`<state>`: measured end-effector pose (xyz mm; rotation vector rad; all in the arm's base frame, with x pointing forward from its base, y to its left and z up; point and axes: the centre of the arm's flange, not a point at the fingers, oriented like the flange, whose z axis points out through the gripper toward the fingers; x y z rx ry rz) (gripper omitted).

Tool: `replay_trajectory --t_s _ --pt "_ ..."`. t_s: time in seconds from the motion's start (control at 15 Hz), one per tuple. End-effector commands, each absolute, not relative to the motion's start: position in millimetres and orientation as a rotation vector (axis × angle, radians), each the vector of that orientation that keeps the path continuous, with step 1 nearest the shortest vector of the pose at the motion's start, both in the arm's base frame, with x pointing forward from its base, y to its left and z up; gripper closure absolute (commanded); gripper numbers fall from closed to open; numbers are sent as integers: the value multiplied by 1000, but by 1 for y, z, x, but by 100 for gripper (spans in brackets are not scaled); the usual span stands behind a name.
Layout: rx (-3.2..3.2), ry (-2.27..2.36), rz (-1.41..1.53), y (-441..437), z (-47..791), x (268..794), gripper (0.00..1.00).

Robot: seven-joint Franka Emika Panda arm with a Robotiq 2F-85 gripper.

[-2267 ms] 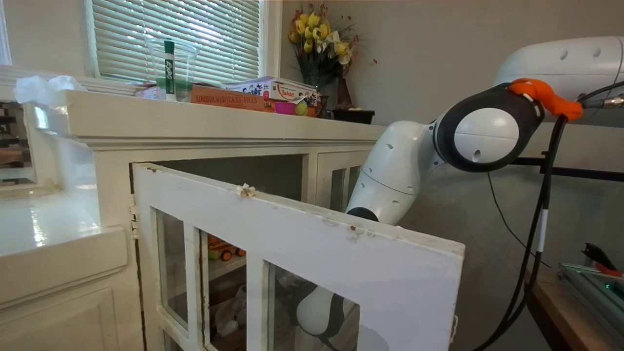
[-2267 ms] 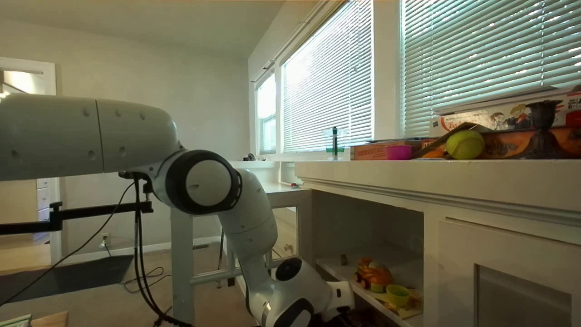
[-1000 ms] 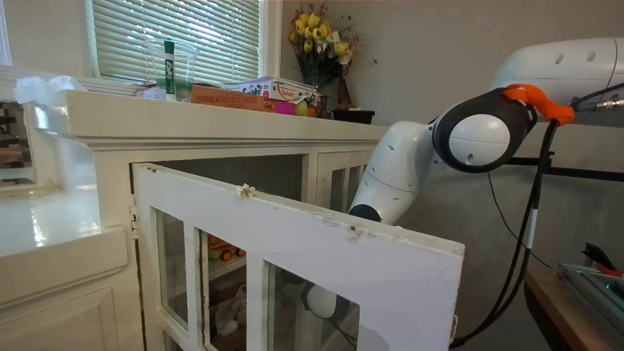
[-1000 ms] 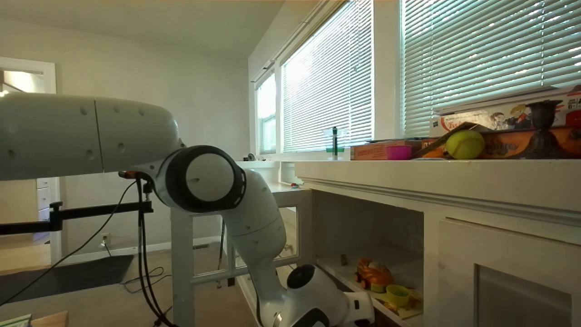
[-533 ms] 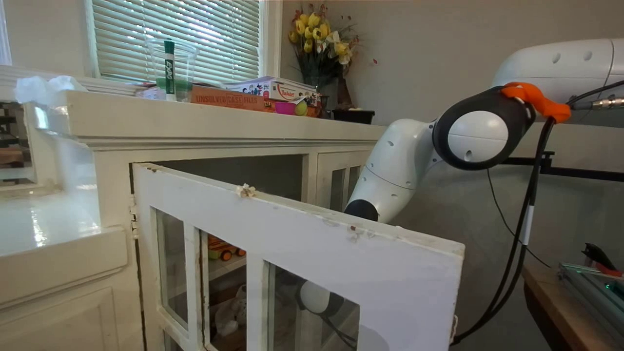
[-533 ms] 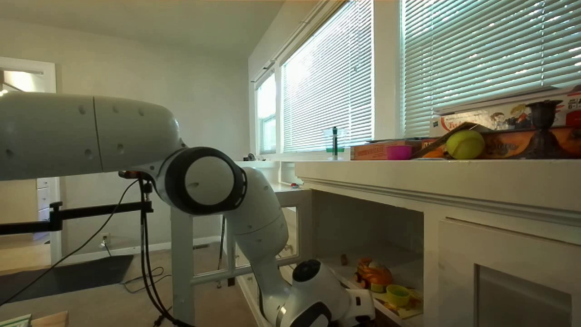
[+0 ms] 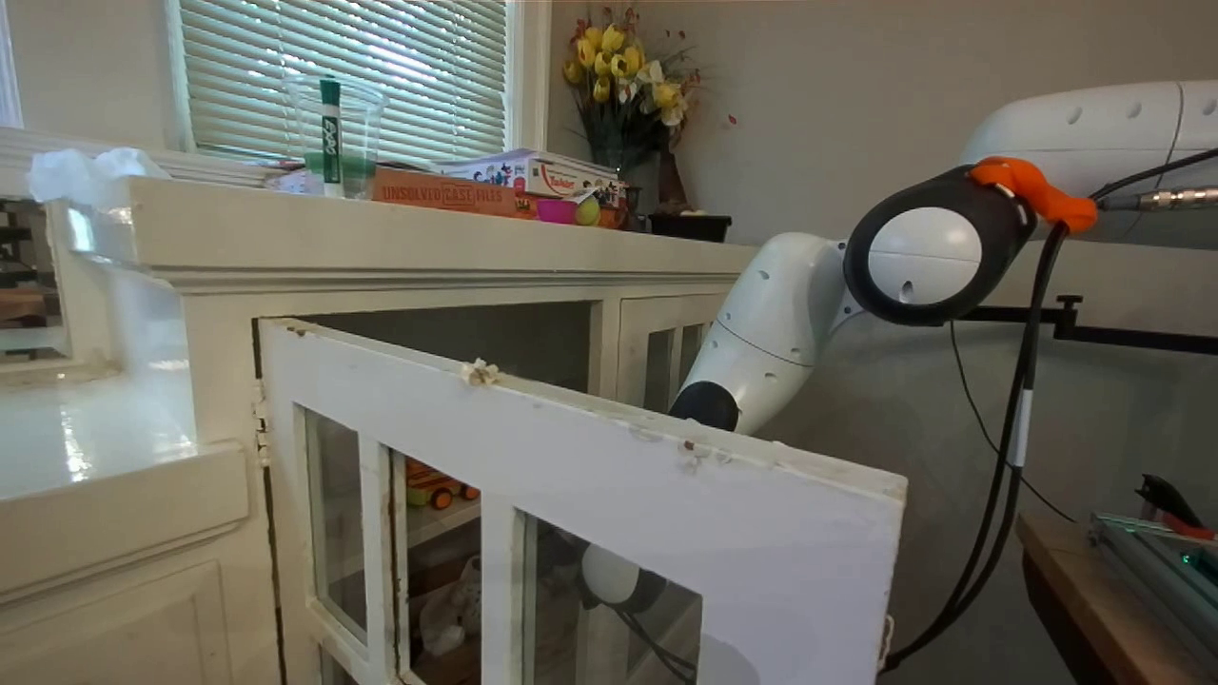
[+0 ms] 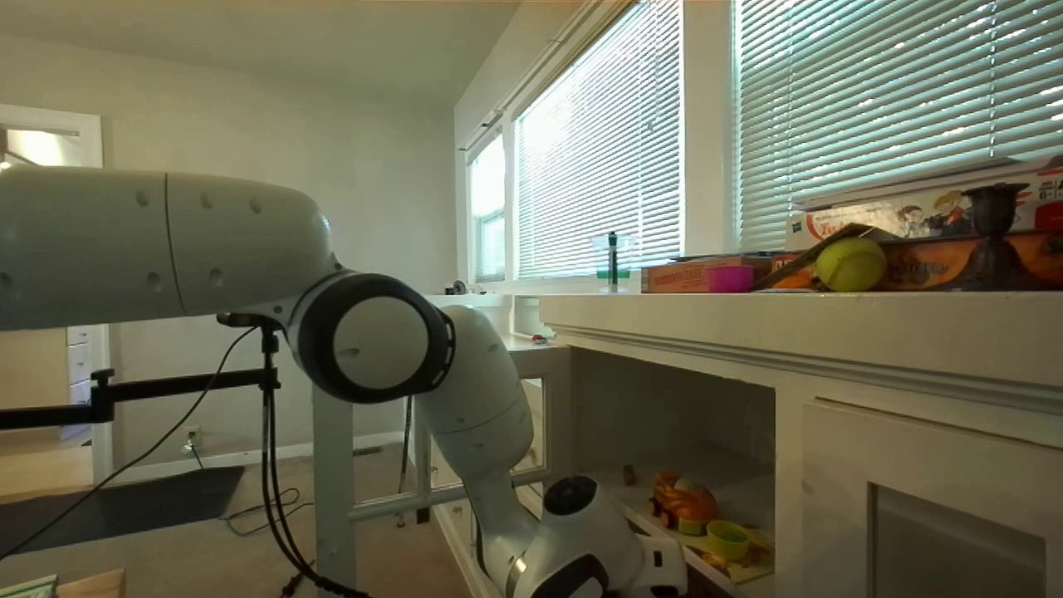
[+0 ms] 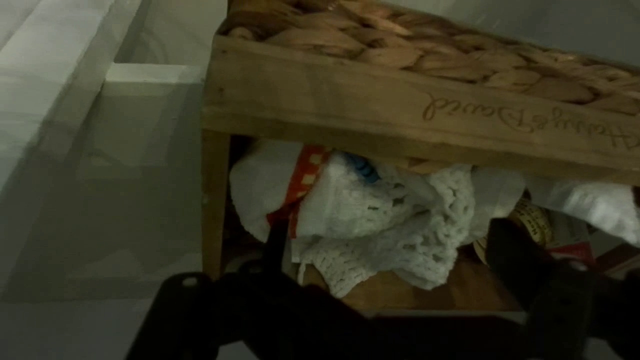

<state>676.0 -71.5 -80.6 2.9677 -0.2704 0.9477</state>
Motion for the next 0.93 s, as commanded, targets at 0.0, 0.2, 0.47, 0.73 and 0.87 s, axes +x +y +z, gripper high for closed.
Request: replay_trajectory --t_s 0.0,0.2,0.47,0.73,0.87 --pt "2993 -259 938 -82 -140 720 0" --pt "3005 -246 930 -82 -139 723 0" --pt "3022 -226 913 -81 -137 728 0" --pt "3031 -212 901 -80 -134 733 0" --pt "3037 -210 890 -80 -134 734 0"
